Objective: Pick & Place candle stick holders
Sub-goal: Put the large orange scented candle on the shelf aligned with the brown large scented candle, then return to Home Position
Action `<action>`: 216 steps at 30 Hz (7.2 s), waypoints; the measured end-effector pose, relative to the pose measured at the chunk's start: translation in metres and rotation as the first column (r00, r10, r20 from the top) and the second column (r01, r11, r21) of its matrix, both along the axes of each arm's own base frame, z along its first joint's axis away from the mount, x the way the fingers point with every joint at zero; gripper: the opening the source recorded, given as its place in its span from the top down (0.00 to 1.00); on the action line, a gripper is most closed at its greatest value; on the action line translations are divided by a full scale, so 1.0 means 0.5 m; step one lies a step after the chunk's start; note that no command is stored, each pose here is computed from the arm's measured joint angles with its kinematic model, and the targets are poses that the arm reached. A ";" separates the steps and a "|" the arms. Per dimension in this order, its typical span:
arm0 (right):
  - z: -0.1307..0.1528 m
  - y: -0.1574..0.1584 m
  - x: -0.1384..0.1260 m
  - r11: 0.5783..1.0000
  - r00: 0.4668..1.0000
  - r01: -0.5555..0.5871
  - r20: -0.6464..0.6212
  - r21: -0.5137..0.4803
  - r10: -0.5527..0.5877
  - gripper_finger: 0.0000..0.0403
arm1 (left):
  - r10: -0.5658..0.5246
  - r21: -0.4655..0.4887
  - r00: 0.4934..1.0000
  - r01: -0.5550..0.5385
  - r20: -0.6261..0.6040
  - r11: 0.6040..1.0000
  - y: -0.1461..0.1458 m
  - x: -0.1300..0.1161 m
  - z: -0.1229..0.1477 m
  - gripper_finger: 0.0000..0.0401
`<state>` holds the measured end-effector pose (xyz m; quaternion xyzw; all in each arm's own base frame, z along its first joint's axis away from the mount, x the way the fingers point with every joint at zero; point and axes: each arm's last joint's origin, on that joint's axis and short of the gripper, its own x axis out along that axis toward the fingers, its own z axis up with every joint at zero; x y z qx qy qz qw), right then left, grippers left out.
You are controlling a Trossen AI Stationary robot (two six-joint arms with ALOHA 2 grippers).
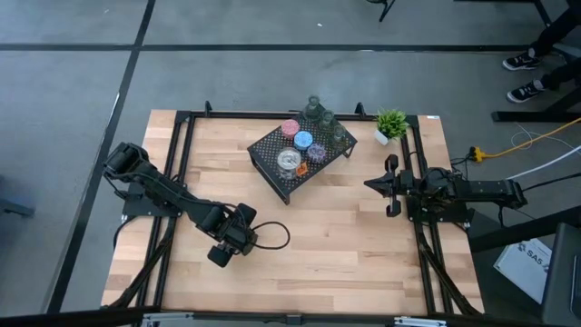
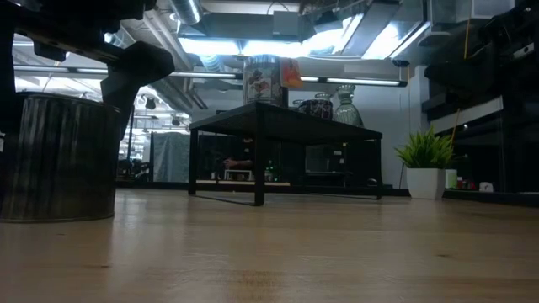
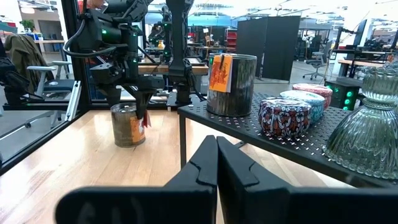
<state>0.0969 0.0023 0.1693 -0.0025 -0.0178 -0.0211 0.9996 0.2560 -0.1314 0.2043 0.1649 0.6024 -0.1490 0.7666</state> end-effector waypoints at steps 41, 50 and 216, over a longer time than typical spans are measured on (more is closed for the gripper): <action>0.000 0.000 0.000 1.000 1.000 0.001 0.000 0.000 -0.001 1.00 | 0.334 0.045 0.942 -0.332 -0.044 0.942 0.220 0.018 0.253 0.11; 0.000 0.000 0.000 1.000 1.000 0.000 -0.001 0.000 0.000 1.00 | 0.512 0.040 0.858 -0.511 -0.045 0.859 0.307 0.010 0.280 0.11; 0.000 0.000 0.000 1.000 1.000 0.000 0.000 0.000 0.000 1.00 | 0.641 -0.098 0.764 -0.634 0.075 0.767 0.498 0.051 0.335 0.04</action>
